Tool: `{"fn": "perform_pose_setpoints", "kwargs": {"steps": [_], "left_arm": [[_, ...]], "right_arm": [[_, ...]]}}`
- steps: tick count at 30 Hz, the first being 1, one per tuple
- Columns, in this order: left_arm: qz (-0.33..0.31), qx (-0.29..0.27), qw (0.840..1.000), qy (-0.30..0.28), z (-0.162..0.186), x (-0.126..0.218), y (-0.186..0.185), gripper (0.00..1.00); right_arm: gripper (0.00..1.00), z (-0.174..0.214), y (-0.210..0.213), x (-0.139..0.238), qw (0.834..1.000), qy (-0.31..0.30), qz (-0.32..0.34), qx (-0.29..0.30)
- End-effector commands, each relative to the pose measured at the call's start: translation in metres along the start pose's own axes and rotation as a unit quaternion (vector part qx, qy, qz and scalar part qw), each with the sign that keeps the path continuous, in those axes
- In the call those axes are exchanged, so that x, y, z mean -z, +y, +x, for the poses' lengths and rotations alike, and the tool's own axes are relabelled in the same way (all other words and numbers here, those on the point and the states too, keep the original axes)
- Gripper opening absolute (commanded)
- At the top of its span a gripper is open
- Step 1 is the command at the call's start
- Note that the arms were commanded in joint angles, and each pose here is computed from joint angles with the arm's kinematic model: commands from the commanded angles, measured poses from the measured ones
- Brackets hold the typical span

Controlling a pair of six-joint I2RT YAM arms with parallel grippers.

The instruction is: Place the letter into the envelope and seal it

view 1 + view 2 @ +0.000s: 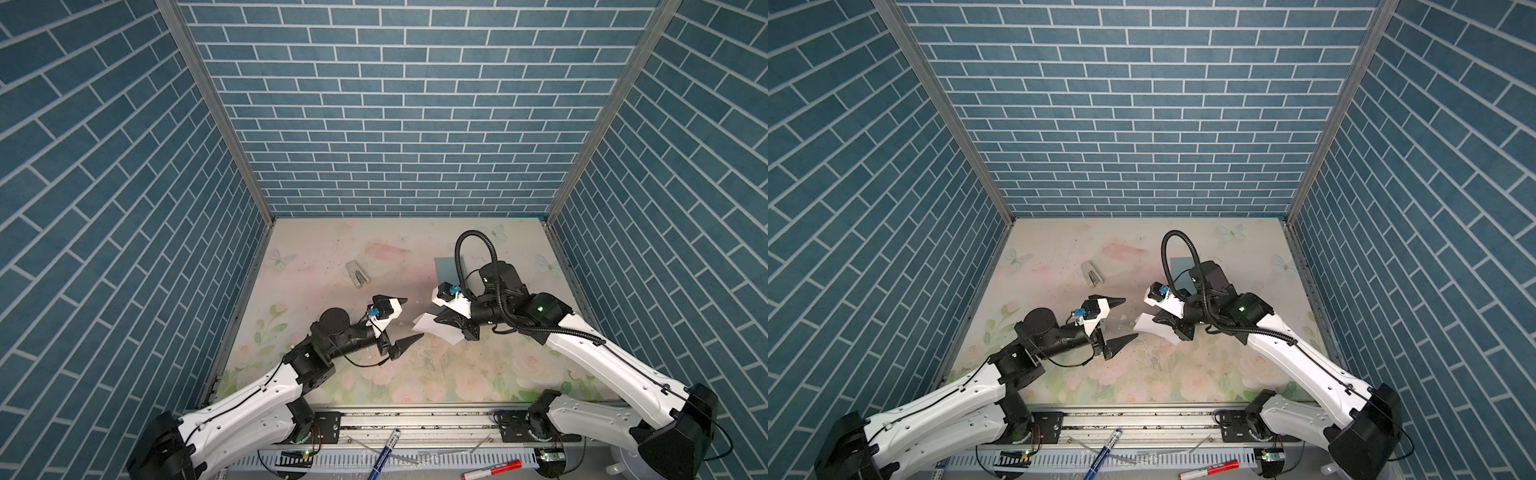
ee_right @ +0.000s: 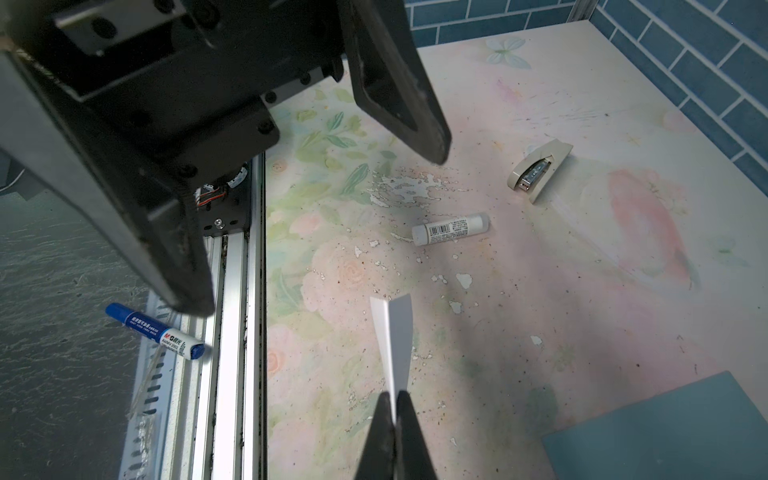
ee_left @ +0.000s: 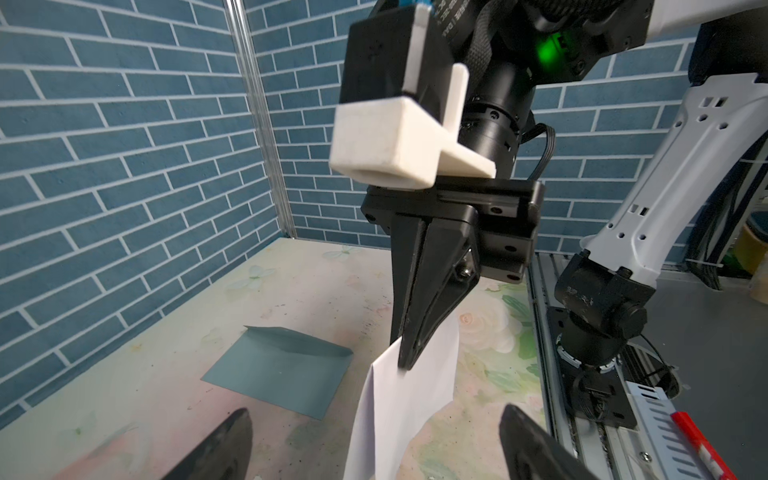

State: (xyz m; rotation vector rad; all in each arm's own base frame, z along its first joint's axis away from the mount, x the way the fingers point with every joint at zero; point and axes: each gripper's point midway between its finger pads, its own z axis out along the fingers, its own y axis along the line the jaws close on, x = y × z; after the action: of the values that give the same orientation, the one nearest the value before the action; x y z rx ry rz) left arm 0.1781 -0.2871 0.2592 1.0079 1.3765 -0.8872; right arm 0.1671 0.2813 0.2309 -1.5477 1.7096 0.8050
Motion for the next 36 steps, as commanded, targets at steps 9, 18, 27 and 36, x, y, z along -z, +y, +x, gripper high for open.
{"fn": "perform_pose_setpoints", "kwargs": {"steps": [9, 18, 27, 36], "left_arm": [[0.082, -0.008, 0.997, 0.005, -0.004, -0.018, -0.019, 0.68], [0.097, -0.018, 0.995, 0.005, 0.001, -0.016, -0.025, 0.42], [0.068, -0.014, 0.997, 0.016, 0.009, -0.017, -0.015, 0.07], [0.047, -0.006, 0.999, 0.002, 0.005, -0.011, -0.011, 0.0]], "right_arm": [[0.0, -0.006, 0.022, -0.006, 0.998, -0.031, -0.05, 0.036], [0.0, -0.007, 0.022, -0.009, 0.998, -0.029, -0.053, 0.029], [0.0, -0.013, 0.023, -0.01, 0.998, -0.031, -0.057, 0.024], [0.72, -0.024, 0.015, -0.003, 0.998, -0.043, -0.028, -0.041]]}}
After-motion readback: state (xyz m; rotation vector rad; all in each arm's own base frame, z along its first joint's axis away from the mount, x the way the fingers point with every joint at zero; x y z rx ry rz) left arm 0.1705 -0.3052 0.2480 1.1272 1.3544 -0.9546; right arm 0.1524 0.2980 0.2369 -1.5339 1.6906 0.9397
